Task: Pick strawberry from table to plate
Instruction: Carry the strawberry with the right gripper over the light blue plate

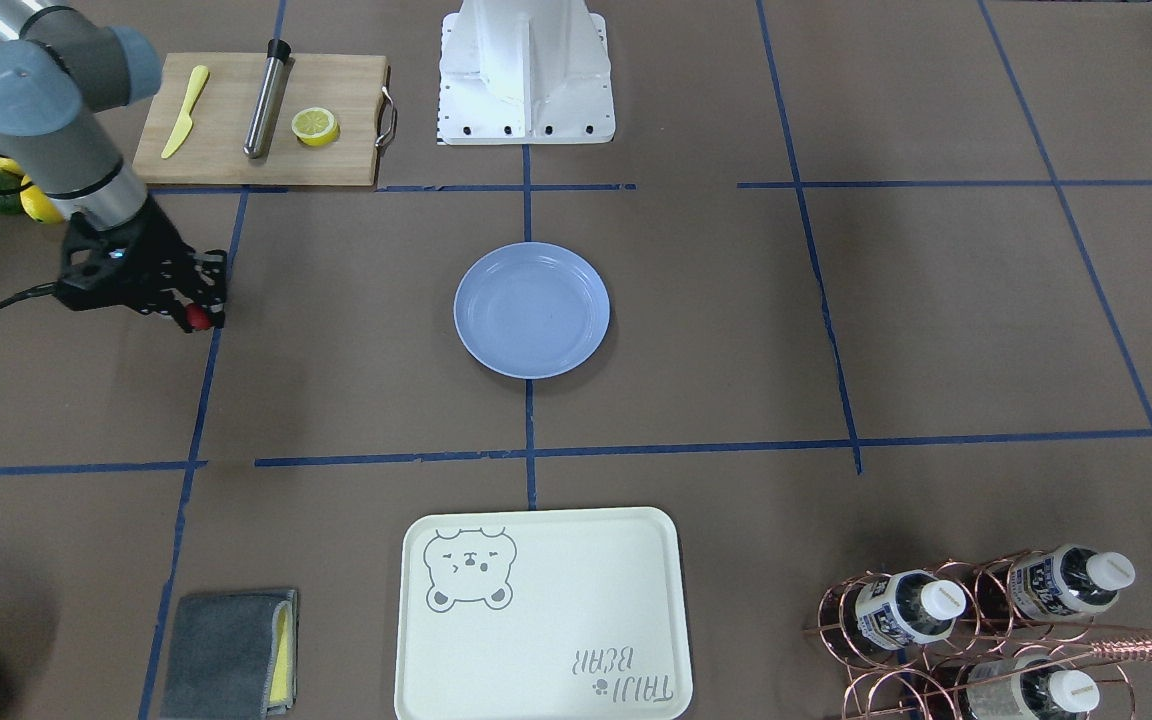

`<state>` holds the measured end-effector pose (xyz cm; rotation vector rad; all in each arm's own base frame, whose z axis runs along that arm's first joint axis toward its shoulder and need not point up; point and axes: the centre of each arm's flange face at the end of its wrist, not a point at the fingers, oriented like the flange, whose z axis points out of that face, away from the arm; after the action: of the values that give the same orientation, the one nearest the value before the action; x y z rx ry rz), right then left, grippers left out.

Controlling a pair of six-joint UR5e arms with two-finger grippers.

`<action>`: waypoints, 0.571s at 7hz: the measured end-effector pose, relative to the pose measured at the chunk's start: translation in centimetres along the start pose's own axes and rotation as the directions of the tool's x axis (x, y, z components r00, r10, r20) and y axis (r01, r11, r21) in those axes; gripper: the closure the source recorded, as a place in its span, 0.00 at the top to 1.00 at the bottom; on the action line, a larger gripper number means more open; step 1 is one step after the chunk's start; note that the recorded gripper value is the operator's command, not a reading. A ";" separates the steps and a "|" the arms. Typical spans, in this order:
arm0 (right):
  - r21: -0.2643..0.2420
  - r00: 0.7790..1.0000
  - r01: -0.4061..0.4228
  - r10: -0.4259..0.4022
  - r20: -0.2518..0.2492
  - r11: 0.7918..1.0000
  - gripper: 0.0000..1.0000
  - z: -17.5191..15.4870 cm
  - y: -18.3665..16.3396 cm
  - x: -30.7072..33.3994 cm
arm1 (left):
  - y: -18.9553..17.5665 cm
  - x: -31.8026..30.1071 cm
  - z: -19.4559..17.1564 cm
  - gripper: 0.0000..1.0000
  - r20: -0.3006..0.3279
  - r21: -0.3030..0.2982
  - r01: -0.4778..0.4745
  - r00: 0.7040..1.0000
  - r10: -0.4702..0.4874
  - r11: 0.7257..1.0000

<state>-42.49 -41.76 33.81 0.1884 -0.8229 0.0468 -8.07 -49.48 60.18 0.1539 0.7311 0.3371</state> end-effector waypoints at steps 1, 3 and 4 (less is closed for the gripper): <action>-0.005 0.999 -0.049 0.049 -0.017 0.999 0.00 0.4 0.5 -8.3 | 0.0 0.0 -0.1 1.00 0.000 0.001 -0.001 1.000 0.001 1.000; 0.007 0.992 -0.116 0.116 -0.043 0.993 0.00 2.5 1.5 -20.7 | -0.1 0.1 -0.1 1.00 0.001 0.003 -0.003 1.000 0.003 1.000; 0.005 0.990 -0.128 0.128 -0.053 0.992 0.00 3.4 2.2 -24.3 | -0.1 0.2 -0.3 1.00 0.002 0.005 -0.005 1.000 0.005 1.000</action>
<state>-61.74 -39.47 18.65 0.1347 -0.7813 0.1728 -8.07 -49.48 59.84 0.1608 0.7296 0.3403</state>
